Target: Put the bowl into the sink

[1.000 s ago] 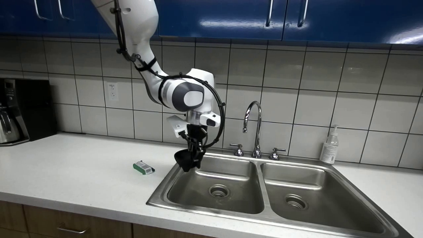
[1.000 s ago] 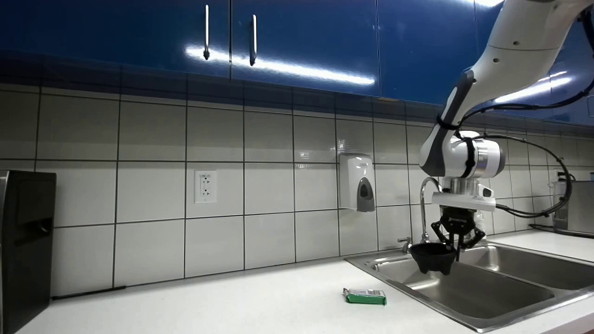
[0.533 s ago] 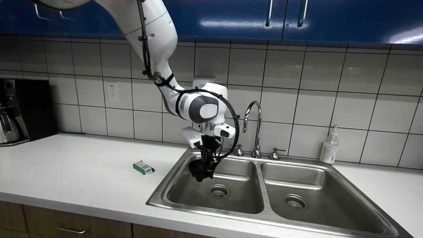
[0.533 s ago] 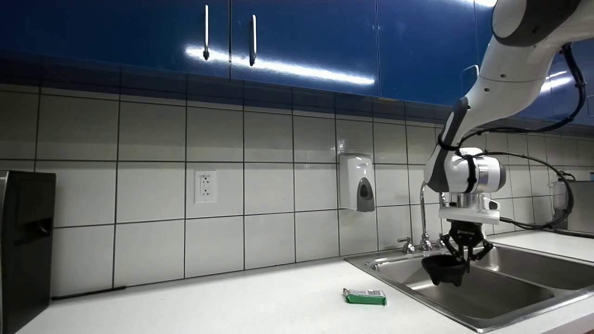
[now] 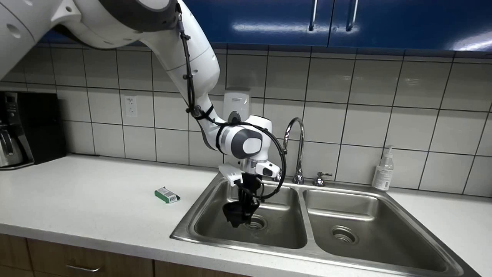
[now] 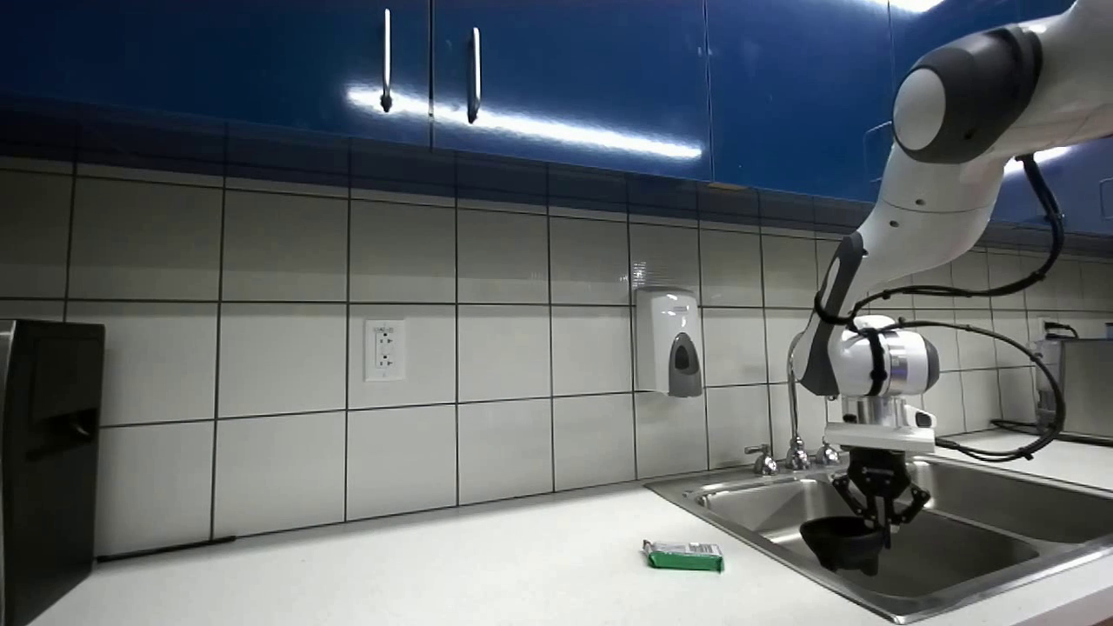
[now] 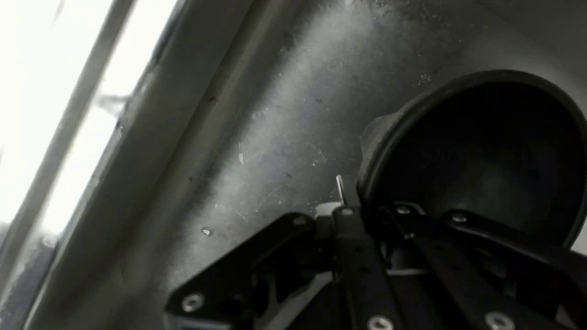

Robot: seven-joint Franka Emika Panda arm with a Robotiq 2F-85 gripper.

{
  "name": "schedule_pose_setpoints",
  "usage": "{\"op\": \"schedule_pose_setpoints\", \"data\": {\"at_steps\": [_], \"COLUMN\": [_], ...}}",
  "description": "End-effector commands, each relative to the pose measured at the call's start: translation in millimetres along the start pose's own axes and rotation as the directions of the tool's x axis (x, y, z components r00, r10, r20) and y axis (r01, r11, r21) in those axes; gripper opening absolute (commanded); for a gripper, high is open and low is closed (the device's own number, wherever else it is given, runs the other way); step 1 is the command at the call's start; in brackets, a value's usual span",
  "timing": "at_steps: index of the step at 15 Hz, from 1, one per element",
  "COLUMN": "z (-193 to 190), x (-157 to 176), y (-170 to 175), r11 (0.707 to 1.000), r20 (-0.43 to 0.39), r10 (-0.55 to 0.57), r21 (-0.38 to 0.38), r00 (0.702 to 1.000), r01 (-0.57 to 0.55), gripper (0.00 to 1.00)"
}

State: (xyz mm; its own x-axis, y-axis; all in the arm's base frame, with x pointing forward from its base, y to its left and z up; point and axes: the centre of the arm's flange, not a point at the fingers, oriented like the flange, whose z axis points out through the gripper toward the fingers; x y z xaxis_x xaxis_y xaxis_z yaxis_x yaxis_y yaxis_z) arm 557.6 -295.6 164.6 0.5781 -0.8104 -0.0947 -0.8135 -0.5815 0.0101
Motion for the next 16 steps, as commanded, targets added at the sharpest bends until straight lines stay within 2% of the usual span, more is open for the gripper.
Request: {"op": "schedule_pose_setpoints", "data": {"at_steps": [1, 10, 16], "z": [18, 59, 69], "x": [19, 13, 9], "y": [-6, -3, 2], "r11": [1.000, 1.000, 0.999], "r20": [0.058, 0.112, 0.135], "r10": [0.009, 0.019, 0.041], "r21": [-0.007, -0.014, -0.003], "r00": [0.998, 0.994, 0.990], "r01": [-0.009, -0.017, -0.041], "gripper": [0.02, 0.02, 0.02]}}
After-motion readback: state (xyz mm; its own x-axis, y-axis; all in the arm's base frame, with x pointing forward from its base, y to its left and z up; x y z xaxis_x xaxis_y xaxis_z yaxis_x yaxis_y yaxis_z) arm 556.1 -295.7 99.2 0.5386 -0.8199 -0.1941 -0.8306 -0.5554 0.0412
